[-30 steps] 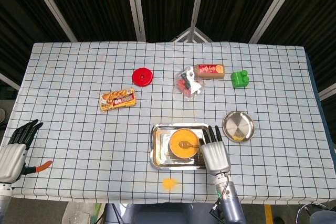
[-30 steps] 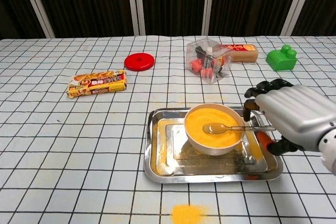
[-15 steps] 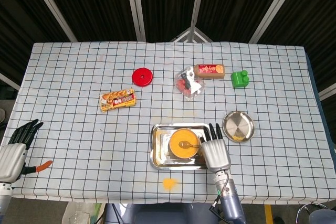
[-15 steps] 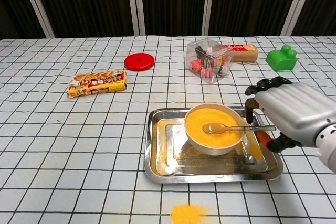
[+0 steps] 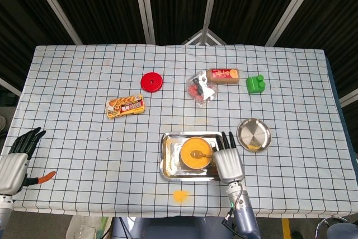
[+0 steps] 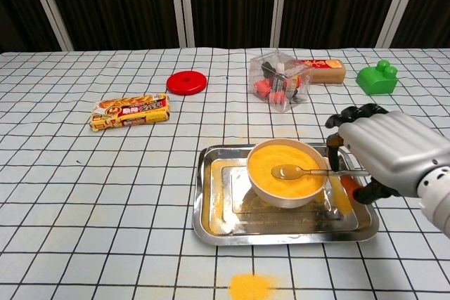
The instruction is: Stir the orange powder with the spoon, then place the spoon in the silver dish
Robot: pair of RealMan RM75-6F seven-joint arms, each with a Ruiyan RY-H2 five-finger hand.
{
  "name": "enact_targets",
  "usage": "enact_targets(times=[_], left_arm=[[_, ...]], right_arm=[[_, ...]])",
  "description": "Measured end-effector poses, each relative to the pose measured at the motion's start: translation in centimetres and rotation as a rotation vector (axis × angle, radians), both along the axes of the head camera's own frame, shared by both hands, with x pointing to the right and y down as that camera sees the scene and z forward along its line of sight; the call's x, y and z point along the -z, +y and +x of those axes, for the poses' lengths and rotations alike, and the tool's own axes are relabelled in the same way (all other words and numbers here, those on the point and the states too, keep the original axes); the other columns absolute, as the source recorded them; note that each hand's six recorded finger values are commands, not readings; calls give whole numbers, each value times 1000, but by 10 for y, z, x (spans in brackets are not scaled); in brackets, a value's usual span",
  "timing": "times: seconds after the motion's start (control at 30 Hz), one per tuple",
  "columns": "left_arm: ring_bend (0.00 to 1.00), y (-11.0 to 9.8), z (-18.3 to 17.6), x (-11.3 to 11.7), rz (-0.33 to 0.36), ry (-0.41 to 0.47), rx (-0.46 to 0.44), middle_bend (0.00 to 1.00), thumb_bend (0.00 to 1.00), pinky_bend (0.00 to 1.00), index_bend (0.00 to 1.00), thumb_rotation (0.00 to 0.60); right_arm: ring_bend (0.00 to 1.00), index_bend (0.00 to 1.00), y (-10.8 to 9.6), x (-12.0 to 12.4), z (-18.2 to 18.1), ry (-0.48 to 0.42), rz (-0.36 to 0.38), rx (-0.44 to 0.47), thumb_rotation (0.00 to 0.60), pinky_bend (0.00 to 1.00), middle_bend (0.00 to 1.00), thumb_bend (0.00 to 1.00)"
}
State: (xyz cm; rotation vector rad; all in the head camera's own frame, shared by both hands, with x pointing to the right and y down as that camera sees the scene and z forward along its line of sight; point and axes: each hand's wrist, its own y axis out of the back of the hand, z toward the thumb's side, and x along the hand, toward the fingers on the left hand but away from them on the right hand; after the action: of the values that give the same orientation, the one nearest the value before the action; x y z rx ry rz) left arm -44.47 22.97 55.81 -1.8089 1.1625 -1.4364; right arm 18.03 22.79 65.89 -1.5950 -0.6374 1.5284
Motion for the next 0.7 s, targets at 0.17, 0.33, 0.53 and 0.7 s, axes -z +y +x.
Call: enact_targets(times=[0.17,0.33,0.53,0.7], left_arm=[[0,0,0,0,0,0,1,0,0,0,0,600],[0,0,0,0,0,0,2,0,0,0,0,600],[0,0,0,1,2,1,2,0,0,0,0,600],[0,-1,-1,0,1,1,3,0,0,0,0,600]], right_arm=[[0,485,-1,0,0,-4,1,-4,600,0,135,508],[0,486,0,1,-2,-8,-3,-1,600,0,135,508],[0,486,1,0,-3,-9,-6,1,600,0,135,508],[0,479,2,-2,-4,-8,-12,1,600,0,135,507]])
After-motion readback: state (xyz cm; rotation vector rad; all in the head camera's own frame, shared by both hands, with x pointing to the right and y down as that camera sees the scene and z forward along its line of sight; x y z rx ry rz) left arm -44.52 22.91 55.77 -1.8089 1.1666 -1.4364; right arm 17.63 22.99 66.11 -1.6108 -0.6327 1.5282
